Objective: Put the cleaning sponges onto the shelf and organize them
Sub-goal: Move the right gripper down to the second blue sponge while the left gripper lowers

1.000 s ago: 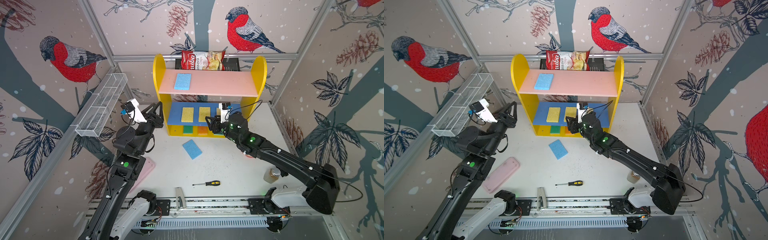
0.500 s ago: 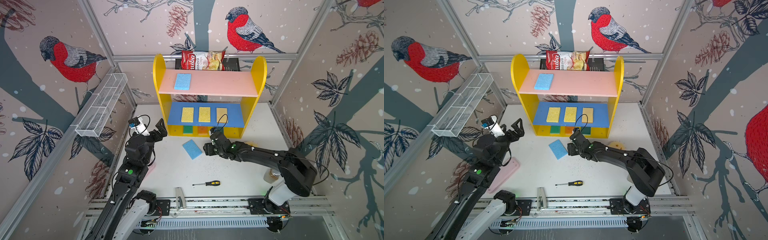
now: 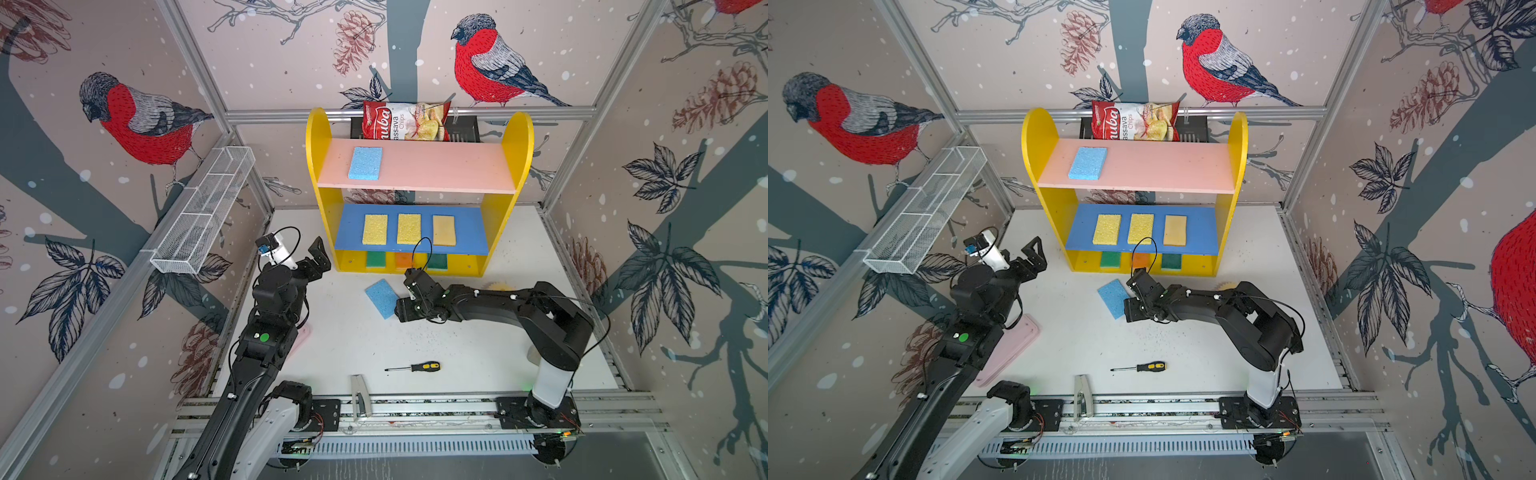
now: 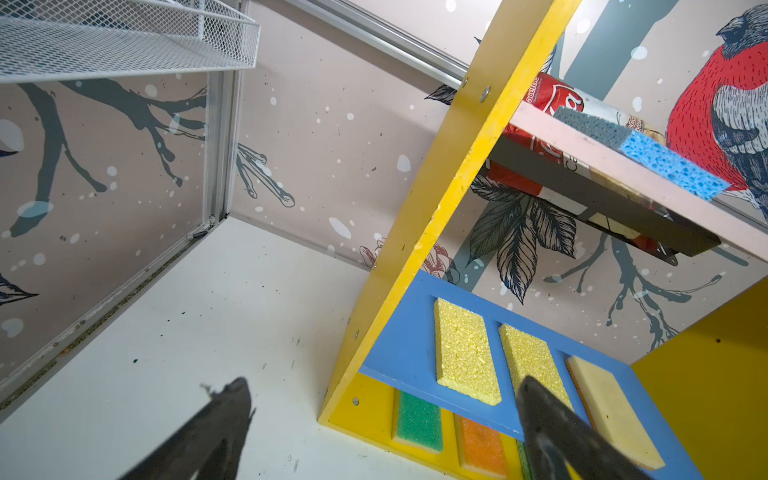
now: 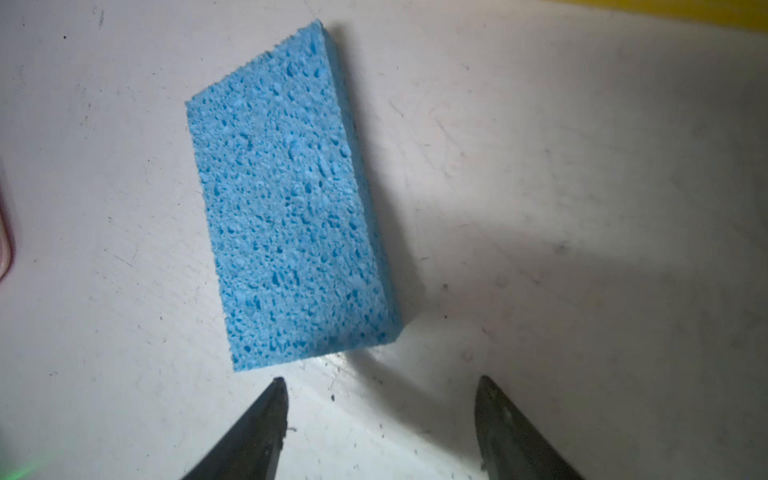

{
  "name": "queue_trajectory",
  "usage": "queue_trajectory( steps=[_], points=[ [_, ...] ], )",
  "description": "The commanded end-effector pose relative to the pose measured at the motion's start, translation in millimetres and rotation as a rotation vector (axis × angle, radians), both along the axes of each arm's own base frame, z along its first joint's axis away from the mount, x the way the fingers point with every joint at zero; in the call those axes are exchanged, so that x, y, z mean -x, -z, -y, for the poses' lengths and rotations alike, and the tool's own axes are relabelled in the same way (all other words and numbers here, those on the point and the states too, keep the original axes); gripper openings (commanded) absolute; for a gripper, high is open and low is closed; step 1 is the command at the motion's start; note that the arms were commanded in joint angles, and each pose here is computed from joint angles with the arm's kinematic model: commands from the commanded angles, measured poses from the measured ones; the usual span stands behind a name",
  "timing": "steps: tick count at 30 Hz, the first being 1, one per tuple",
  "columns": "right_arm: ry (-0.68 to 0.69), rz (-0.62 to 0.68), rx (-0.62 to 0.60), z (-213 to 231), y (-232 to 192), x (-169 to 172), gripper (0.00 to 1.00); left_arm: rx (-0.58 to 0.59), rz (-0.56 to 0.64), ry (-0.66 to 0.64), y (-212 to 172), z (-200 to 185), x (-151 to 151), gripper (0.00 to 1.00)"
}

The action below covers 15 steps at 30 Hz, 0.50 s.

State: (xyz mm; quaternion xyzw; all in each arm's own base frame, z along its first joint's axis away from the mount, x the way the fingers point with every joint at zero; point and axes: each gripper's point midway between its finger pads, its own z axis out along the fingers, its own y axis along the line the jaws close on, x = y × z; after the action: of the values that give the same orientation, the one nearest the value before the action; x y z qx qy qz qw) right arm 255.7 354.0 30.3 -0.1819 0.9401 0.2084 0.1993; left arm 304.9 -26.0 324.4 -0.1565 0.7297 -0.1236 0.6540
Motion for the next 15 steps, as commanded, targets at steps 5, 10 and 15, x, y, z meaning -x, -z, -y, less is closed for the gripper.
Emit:
queue_trajectory(
  steps=[5,10,15],
  points=[
    [-0.03,-0.053,-0.026,-11,13,6,0.54,0.017,0.015,-0.004,-1,-3,-6,0.98],
    [-0.054,-0.058,-0.016,-11,19,9,0.3,0.024,-0.005,0.004,4,-1,-9,0.98],
    [-0.115,-0.033,-0.042,-18,12,13,0.15,0.029,-0.008,0.011,7,-1,-12,0.98]
  ],
)
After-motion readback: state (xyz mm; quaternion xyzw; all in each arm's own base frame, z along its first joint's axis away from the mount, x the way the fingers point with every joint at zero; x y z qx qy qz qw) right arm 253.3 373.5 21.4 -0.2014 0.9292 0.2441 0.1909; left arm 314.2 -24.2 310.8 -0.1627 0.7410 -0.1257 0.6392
